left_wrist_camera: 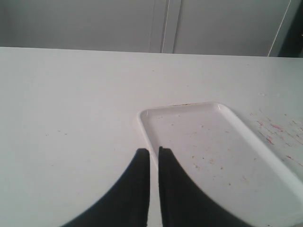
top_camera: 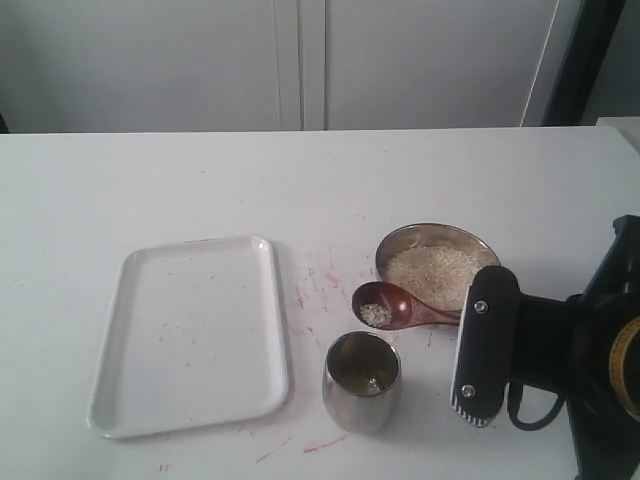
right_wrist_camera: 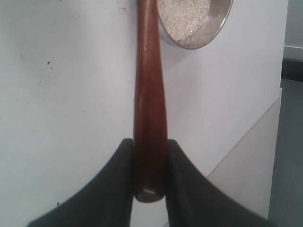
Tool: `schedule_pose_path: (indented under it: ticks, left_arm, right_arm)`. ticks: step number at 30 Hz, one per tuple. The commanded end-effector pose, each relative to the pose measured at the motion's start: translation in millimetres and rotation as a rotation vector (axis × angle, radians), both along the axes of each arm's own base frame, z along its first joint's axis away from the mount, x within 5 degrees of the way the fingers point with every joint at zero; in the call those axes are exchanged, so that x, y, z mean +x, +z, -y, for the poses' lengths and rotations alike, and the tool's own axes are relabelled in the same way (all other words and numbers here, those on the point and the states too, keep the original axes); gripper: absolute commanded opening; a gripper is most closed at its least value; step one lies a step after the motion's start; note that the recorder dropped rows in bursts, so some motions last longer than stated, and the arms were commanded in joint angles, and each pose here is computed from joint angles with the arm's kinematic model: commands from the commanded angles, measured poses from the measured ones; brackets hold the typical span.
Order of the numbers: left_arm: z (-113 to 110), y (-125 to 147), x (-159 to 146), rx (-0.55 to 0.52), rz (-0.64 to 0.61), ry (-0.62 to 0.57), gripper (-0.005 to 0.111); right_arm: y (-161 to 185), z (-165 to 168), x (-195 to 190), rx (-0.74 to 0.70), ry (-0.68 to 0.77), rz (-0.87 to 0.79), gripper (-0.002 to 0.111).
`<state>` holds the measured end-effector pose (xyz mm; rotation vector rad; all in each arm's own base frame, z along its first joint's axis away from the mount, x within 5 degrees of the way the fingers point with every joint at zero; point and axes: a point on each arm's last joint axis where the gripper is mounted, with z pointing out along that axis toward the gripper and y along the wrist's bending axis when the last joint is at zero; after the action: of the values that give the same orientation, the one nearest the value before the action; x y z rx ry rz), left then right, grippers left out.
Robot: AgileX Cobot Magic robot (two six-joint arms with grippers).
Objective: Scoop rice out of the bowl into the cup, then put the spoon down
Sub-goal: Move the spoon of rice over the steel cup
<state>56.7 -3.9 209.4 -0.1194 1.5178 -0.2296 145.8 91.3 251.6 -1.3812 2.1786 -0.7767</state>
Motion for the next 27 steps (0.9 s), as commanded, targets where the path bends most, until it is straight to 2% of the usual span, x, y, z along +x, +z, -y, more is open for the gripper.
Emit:
schedule_pose_path:
  ticks: [1, 12, 21, 27]
  left_arm:
    - [0.1, 1.7, -0.6, -0.012, 0.011, -0.003, 0.014]
    - [0.1, 1.7, -0.6, -0.012, 0.011, -0.003, 0.014]
    - [0.1, 1.7, -0.6, -0.012, 0.011, -0.003, 0.014]
    - [0.1, 1.7, -0.6, -0.012, 0.011, -0.003, 0.014]
  right_arm:
    - [1.0, 0.3, -0.1, 0.004, 0.008, 0.022, 0.0]
    - [-3.8, -1.0, -1.7, -0.054, 0.063, 0.107, 0.0]
    - [-4.6, -0.2, -2.2, -0.065, 0.063, 0.107, 0.0]
    - [-17.3, 0.1, -9.6, -0.113, 0.117, 0.108, 0.0]
